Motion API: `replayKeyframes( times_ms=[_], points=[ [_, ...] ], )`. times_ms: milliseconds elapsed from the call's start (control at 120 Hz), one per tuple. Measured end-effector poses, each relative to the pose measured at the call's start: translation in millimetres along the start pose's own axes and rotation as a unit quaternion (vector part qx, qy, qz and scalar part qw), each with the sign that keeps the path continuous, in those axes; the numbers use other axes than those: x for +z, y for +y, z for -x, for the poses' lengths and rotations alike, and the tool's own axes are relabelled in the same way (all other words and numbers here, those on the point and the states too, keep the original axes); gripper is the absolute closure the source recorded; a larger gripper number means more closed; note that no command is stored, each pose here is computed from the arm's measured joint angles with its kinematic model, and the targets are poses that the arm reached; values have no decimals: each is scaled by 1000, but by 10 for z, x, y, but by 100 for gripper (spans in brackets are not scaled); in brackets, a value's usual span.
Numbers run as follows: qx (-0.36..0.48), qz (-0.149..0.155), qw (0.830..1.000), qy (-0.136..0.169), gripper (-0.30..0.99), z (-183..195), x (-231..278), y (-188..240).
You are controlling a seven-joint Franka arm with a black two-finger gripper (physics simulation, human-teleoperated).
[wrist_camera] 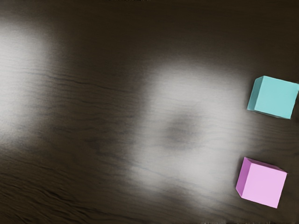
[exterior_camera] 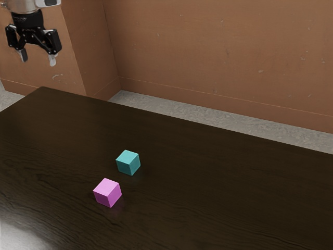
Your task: Pick up the blue block with one arm, and put the blue block on the pink block with one arm
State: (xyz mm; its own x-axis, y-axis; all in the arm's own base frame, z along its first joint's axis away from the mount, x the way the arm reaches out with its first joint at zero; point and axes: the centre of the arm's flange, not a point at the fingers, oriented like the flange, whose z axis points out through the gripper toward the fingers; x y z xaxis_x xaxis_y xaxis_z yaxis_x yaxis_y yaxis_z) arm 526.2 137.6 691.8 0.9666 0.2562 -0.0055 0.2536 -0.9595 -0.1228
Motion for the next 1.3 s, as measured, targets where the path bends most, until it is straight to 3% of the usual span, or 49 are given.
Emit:
replayKeyframes(
  times_ms=[142,267,283,350,400,475,575,658,892,1033,1133,1300],
  points=[
    [34,0,999,3,0,21,-48,361],
    [40,1,999,3,0,28,-60,422],
    [39,2,999,11,0,59,-142,399],
    [33,27,994,102,0,639,-1094,198],
    [34,47,993,105,0,889,-1242,151],
    [89,49,994,40,0,962,-607,715],
    [116,44,991,-55,0,756,954,1195],
    [119,45,988,-86,0,423,1986,1462],
    [103,74,991,-34,0,-185,3283,1849],
    [83,95,991,47,0,-378,3309,1849],
    [76,99,989,82,0,-472,3309,1786],
    [77,97,989,80,0,-639,3518,1744]
  ],
)
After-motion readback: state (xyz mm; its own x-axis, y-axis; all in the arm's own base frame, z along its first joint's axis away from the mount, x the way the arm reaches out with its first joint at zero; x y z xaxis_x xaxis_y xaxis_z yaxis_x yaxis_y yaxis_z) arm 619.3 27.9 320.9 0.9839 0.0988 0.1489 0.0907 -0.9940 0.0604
